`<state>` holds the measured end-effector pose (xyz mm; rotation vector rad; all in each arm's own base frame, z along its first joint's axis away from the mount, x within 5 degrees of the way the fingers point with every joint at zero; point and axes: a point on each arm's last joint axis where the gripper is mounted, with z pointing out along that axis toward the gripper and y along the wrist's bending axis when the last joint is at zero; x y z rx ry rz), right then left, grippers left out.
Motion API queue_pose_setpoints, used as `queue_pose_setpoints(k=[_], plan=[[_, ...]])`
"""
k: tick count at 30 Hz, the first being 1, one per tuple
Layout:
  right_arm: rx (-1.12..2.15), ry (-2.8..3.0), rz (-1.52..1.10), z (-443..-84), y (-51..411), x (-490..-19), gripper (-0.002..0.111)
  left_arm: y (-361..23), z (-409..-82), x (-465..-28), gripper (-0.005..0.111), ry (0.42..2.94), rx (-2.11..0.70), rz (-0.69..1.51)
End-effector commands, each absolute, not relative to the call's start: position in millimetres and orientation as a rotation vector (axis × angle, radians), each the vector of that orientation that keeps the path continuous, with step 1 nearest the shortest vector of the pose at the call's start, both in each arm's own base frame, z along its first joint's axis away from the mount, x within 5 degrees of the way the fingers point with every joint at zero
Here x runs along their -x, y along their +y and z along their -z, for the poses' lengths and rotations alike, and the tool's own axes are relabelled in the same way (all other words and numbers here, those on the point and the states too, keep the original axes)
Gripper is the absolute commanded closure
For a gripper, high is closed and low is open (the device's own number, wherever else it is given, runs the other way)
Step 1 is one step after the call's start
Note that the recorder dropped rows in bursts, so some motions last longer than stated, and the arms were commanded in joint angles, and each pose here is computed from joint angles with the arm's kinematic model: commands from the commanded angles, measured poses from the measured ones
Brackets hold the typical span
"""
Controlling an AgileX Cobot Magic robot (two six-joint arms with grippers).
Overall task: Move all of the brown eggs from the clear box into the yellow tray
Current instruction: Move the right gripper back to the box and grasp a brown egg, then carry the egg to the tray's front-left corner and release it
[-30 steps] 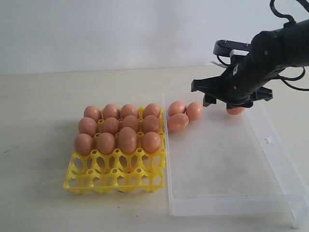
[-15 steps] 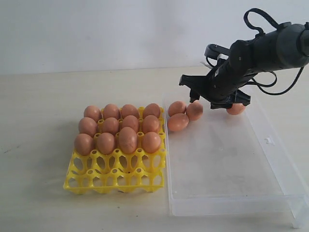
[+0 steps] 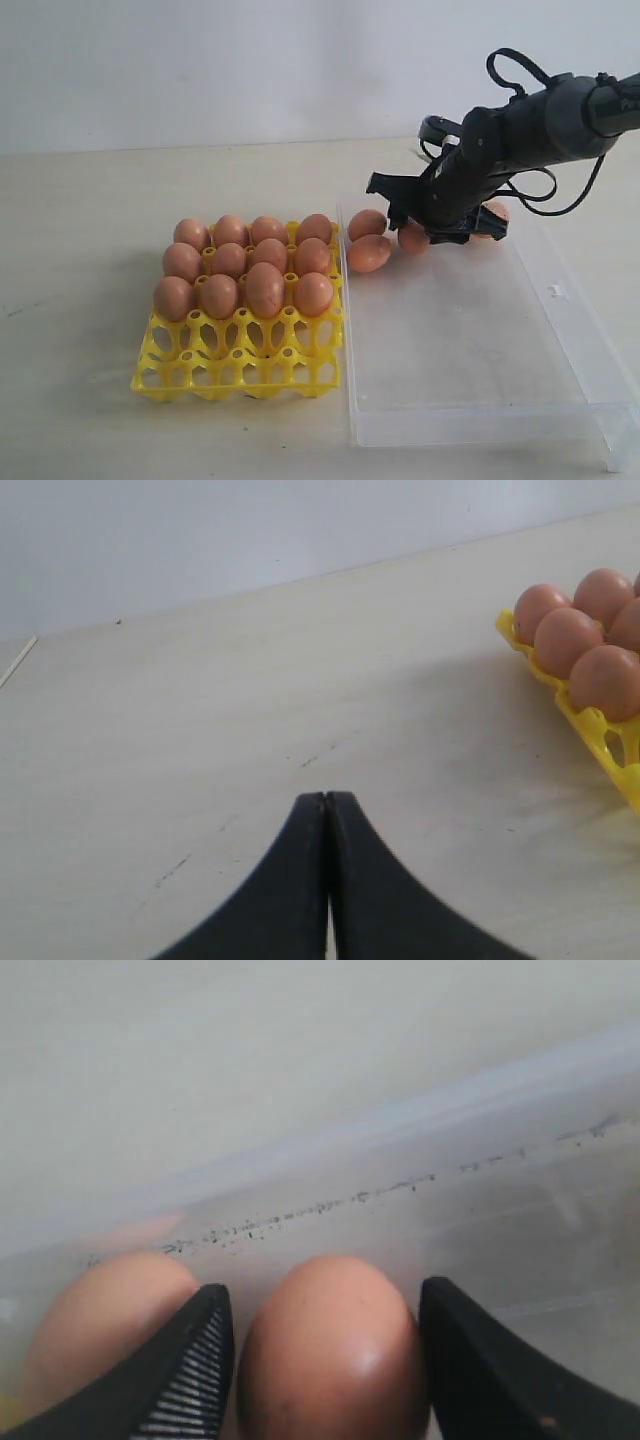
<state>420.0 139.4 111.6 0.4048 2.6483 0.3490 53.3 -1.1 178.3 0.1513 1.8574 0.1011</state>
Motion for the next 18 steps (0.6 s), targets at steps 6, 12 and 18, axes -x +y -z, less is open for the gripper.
queue_pose_setpoints(k=[6,12,18], plan=[[-0.345,2.659,-0.33,-124.1,138.5,-418.0,0.108,-1.2,-180.8,-53.1,0.107,1.839,-0.14,-0.095],[-0.032,2.501,-0.327,-181.3,143.6,-403.9,0.108,-1.2,-180.8,-53.1,0.107,1.839,-0.138,-0.093],[0.358,2.144,-0.374,-207.4,184.6,-346.6,0.108,-1.2,-180.8,-53.1,0.107,1.839,-0.138,-0.093]])
